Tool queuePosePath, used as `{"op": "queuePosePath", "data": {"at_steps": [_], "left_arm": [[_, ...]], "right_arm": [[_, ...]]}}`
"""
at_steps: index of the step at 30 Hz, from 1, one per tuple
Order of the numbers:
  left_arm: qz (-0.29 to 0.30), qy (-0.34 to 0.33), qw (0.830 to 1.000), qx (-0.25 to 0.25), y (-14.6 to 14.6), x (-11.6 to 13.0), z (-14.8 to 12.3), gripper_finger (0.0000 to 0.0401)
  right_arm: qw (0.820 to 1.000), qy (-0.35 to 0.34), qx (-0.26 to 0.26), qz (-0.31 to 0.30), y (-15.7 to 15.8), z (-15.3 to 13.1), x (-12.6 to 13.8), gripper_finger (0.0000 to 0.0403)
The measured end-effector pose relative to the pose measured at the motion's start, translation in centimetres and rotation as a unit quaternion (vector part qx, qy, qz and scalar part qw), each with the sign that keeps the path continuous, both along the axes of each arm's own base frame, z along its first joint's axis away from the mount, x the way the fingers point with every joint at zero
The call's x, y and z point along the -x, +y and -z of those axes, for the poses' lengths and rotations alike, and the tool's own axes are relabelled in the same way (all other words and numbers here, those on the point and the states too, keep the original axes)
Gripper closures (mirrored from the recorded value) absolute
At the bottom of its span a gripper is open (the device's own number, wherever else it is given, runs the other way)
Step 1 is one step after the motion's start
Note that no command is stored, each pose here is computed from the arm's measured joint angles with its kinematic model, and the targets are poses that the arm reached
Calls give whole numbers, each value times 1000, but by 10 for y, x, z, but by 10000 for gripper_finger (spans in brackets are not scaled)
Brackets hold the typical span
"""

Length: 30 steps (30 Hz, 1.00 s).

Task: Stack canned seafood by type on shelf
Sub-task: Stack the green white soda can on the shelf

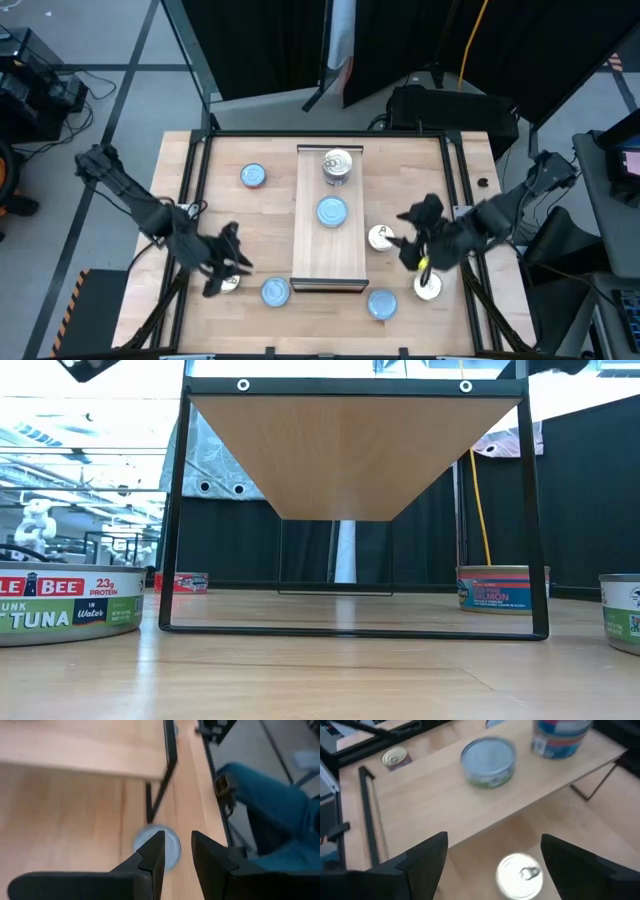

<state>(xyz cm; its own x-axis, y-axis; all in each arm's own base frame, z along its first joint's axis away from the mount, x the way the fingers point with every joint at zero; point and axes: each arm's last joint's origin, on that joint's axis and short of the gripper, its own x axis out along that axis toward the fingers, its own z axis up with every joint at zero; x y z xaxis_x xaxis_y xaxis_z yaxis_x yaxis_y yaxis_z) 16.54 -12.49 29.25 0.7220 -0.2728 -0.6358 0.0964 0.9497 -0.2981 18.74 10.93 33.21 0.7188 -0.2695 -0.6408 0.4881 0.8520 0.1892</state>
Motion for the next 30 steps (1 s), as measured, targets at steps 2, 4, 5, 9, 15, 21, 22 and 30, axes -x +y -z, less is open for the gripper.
{"op": "queuePosePath", "data": {"at_steps": [2,4,5,9,15,21,22,30], "left_arm": [[-5,23,1000,-7,-13,-5,12,304],[-13,41,999,-19,-26,-11,24,304],[-18,50,998,-27,-32,-14,31,304],[-37,88,993,-63,-49,-22,59,304],[-64,123,987,-86,-62,-30,88,304],[-62,131,985,-93,-73,-35,105,304],[-63,134,985,-94,-74,-35,108,304],[-72,129,983,-109,-76,-34,112,309]], "right_arm": [[1000,5,-4,-2,13,7,-1,90],[1000,3,-4,1,24,13,-2,90],[1000,2,-1,2,30,16,-2,90],[1000,5,5,-1,40,23,-2,90],[1000,2,-9,-8,52,26,4,90],[1000,4,-8,-23,58,27,10,90],[1000,4,-8,-25,59,27,11,90],[1000,-2,6,-21,58,27,12,90]]}}
